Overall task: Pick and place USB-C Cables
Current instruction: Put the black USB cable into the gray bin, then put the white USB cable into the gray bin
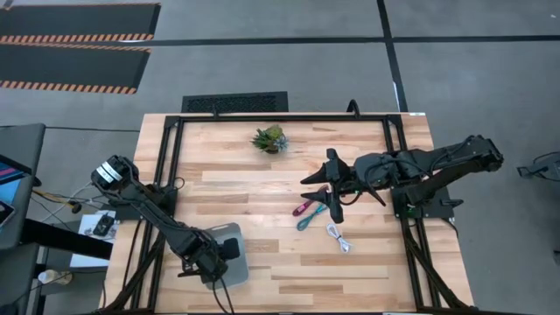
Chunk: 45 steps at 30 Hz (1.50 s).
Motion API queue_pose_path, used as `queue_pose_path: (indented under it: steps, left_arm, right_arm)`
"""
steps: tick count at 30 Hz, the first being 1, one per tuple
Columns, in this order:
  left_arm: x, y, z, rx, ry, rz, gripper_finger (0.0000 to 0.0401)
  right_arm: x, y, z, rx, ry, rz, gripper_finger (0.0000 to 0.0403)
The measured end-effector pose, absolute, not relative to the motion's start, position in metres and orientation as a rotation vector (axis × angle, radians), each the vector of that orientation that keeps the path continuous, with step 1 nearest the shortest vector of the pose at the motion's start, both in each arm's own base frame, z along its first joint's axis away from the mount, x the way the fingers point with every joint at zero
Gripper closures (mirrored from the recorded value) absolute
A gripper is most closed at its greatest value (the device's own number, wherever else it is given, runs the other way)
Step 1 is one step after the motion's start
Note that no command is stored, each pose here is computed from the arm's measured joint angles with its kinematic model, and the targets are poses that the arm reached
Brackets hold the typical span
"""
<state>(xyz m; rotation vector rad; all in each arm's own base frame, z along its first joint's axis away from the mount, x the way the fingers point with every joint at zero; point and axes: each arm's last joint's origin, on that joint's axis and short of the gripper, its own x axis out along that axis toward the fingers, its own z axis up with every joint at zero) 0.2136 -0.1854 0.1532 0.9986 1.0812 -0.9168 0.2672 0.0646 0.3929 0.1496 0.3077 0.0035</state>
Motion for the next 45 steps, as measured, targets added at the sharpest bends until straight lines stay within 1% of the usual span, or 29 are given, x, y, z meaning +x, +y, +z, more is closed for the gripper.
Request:
queue_pose_path:
  steps: [4, 7, 12, 16, 22, 27, 32, 34, 36, 39, 45]
  left_arm:
    - [0.219, -0.187, 0.165, 0.944, 1.127, -0.81, 0.0268]
    - [0.225, -0.187, 0.182, 0.88, 1.156, -0.752, 0.0257]
    - [0.229, -0.185, 0.213, 0.819, 1.168, -0.66, 0.0252]
    - [0.227, -0.181, 0.24, 0.777, 1.118, -0.594, 0.0251]
    - [0.227, -0.158, 0.28, 0.592, 0.98, -0.33, 0.0251]
    - [0.226, -0.132, 0.31, 0.416, 0.824, -0.148, 0.0251]
    - [0.224, -0.111, 0.328, 0.316, 0.742, -0.023, 0.0251]
    - [0.226, -0.106, 0.333, 0.268, 0.697, -0.002, 0.0251]
    - [0.228, -0.102, 0.338, 0.237, 0.661, 0.002, 0.025]
    - [0.234, -0.098, 0.342, 0.208, 0.623, -0.039, 0.0243]
    - [0.248, -0.081, 0.346, 0.151, 0.565, -0.029, 0.0203]
  right_arm:
    - [0.267, 0.065, 0.392, 0.147, 0.32, 0.002, 0.0211]
    - [0.266, 0.064, 0.388, 0.138, 0.359, -0.001, 0.0208]
    - [0.26, 0.062, 0.376, 0.174, 0.483, -0.067, 0.0206]
    - [0.252, 0.058, 0.355, 0.231, 0.65, -0.178, 0.0208]
    - [0.236, 0.058, 0.313, 0.45, 0.868, -0.38, 0.0207]
    - [0.225, 0.065, 0.273, 0.523, 0.969, -0.467, 0.0207]
    - [0.215, 0.071, 0.243, 0.564, 1.026, -0.529, 0.0211]
    - [0.212, 0.075, 0.233, 0.567, 1.034, -0.513, 0.0211]
    - [0.211, 0.08, 0.226, 0.564, 1.051, -0.45, 0.0207]
    - [0.209, 0.088, 0.217, 0.56, 1.075, -0.367, 0.02]
    - [0.204, 0.094, 0.213, 0.631, 1.142, -0.322, 0.0187]
